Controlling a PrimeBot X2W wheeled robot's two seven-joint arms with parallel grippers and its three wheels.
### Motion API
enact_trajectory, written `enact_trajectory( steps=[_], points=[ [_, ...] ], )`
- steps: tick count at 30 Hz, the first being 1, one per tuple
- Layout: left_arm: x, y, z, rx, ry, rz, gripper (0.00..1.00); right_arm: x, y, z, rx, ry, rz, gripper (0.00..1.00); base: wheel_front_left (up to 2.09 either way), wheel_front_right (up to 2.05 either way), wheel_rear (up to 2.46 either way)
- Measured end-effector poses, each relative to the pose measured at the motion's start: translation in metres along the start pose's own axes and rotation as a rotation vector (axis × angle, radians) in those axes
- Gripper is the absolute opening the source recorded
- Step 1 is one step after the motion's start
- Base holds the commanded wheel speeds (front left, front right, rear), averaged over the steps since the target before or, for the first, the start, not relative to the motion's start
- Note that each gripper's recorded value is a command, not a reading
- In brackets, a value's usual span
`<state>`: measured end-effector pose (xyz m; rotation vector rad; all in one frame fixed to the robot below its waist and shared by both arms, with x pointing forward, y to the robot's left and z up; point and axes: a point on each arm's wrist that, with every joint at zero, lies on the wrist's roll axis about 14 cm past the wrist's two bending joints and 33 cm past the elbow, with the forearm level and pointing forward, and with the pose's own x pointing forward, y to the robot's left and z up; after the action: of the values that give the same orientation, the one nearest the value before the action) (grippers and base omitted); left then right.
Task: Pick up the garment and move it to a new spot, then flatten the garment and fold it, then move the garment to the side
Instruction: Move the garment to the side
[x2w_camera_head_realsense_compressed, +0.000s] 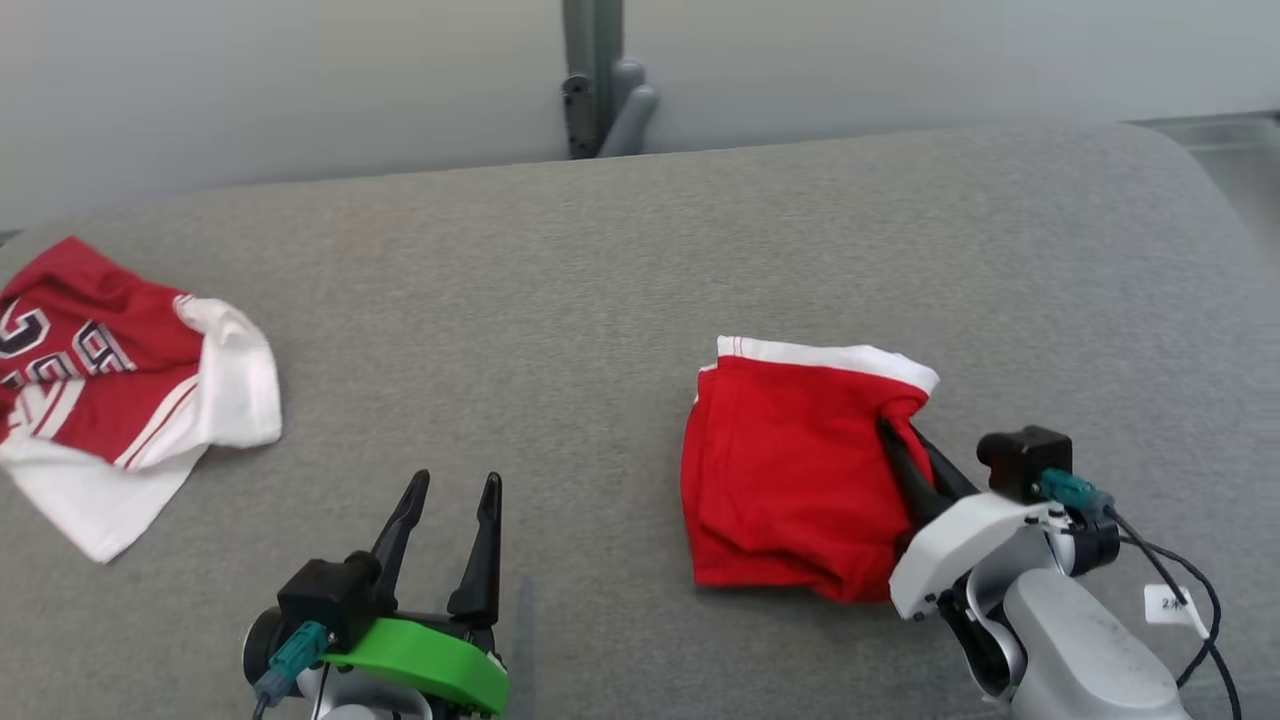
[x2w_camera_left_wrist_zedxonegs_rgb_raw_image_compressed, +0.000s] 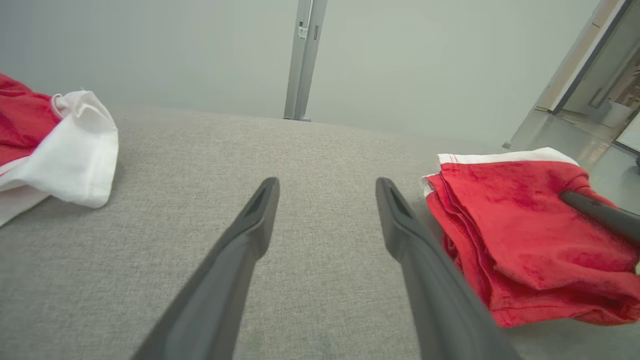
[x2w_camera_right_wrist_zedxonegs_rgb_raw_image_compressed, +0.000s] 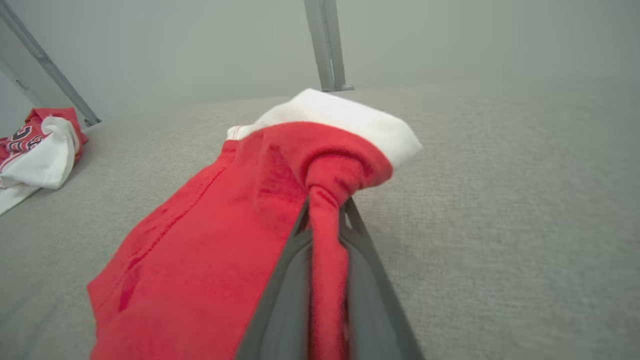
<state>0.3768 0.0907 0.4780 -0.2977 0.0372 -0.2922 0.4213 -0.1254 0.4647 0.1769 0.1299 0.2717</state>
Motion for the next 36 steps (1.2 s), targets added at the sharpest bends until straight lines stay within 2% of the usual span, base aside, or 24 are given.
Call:
enact_trajectory(
  steps=[4, 9, 22, 27, 36],
  points=[
    [0.019, -0.031, -0.002, 0.001, 0.007, -0.103, 1.0, -0.033, -0.033, -0.009, 0.02, 0.011, -0.117, 0.0, 0.0, 0.0, 0.0],
    [0.037, -0.069, -0.014, 0.003, 0.041, -0.224, 1.0, -0.064, -0.058, -0.007, 0.033, -0.01, -0.216, 0.0, 0.0, 0.0, 0.0],
    [0.067, -0.172, -0.041, -0.003, 0.099, -0.538, 1.0, -0.112, -0.097, 0.002, 0.045, -0.049, -0.391, 0.0, 0.0, 0.0, 0.0],
    [0.076, -0.178, -0.054, 0.004, 0.119, -0.569, 1.0, -0.096, -0.105, 0.013, 0.002, -0.052, -0.388, 0.0, 0.0, 0.0, 0.0],
    [0.106, -0.152, -0.055, 0.047, 0.082, -0.543, 1.0, -0.032, -0.147, 0.07, -0.217, -0.065, -0.346, 0.0, 0.0, 0.0, 0.0]
  ],
)
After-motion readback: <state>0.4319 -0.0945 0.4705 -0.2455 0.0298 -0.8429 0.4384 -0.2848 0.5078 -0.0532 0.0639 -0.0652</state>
